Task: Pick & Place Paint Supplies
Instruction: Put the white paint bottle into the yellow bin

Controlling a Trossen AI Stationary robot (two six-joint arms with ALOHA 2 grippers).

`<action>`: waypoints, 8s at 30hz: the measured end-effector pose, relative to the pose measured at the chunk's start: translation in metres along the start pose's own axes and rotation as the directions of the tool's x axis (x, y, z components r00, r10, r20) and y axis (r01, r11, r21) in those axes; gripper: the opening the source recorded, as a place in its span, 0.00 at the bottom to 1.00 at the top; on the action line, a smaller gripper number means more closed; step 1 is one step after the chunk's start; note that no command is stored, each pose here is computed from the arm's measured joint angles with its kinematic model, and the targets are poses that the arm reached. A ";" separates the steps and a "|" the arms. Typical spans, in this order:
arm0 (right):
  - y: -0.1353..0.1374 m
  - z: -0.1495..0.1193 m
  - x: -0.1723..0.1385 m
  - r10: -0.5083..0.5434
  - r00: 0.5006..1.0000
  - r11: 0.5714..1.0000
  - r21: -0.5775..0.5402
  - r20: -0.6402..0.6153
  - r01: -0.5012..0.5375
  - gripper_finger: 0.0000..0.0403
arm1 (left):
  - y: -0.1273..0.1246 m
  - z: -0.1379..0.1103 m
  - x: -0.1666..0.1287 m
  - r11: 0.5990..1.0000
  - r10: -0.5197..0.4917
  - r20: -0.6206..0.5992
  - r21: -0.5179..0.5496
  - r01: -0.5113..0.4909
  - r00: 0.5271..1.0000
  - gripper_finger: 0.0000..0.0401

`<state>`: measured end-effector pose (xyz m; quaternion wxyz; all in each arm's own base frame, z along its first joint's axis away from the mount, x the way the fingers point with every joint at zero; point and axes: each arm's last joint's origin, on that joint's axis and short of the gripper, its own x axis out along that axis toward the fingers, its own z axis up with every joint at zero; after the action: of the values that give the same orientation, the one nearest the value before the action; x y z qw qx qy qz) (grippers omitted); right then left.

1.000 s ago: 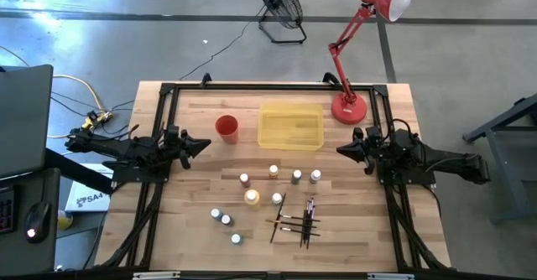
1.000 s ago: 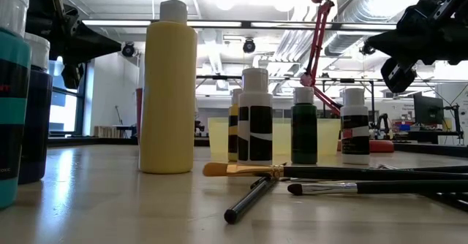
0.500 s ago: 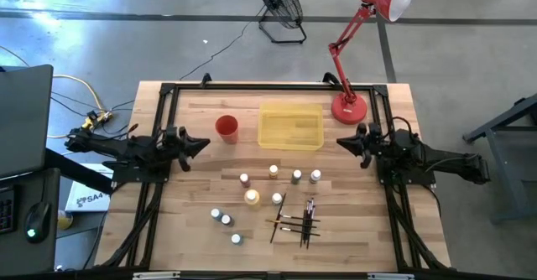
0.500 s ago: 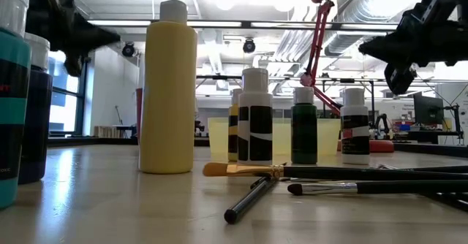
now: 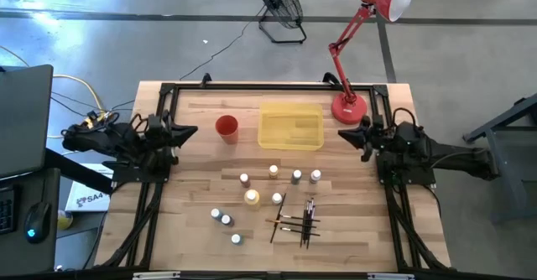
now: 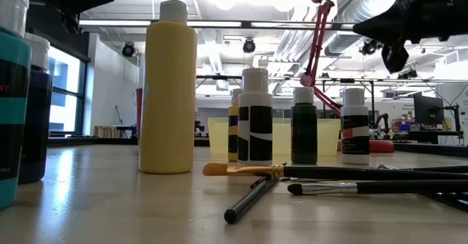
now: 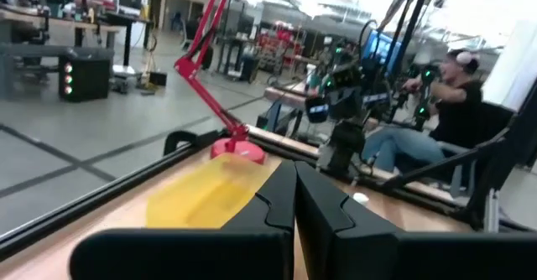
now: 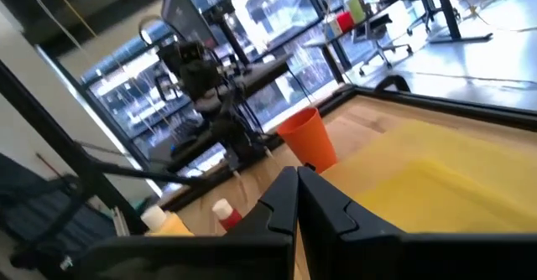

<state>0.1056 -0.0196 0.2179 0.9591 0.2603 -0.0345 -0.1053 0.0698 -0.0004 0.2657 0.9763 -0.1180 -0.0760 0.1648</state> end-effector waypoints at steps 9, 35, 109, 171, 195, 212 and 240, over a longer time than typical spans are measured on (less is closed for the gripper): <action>0.018 0.028 0.023 -0.027 0.998 0.998 -0.063 -0.050 0.024 0.00 | -0.009 -0.001 0.013 1.000 0.011 -0.070 0.000 -0.011 0.998 0.00; 0.061 0.024 0.070 0.065 0.887 0.991 -0.076 -0.458 -0.112 0.00 | -0.017 -0.007 0.026 0.998 0.001 -0.118 -0.065 -0.009 0.993 0.00; 0.046 -0.064 0.107 -0.165 0.594 0.889 -0.379 -0.787 -0.256 0.46 | -0.015 -0.008 0.026 0.997 0.050 -0.113 -0.047 -0.056 0.992 0.00; 0.057 0.108 0.143 -0.408 0.746 0.892 -0.405 -0.527 0.202 0.27 | -0.015 -0.008 0.026 0.997 0.050 -0.114 -0.047 -0.056 0.992 0.00; -0.060 0.082 0.201 -0.594 0.537 0.789 -0.303 -0.599 0.535 0.28 | -0.014 -0.011 0.025 0.998 0.063 -0.136 -0.001 -0.063 0.989 0.00; -0.091 0.089 0.196 -0.600 0.508 0.768 -0.267 -0.618 0.583 0.28 | -0.014 -0.010 0.025 0.997 0.074 -0.132 0.000 -0.075 0.988 0.00; -0.100 0.062 0.216 -0.600 0.476 0.776 -0.322 -0.644 0.542 0.28 | -0.013 -0.014 0.025 0.996 0.085 -0.162 0.025 -0.082 0.983 0.00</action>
<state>0.2904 -0.1819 0.2235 0.8111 0.2405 0.4342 -0.3094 0.0993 -0.0065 0.2583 0.9725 -0.1252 0.0107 0.1963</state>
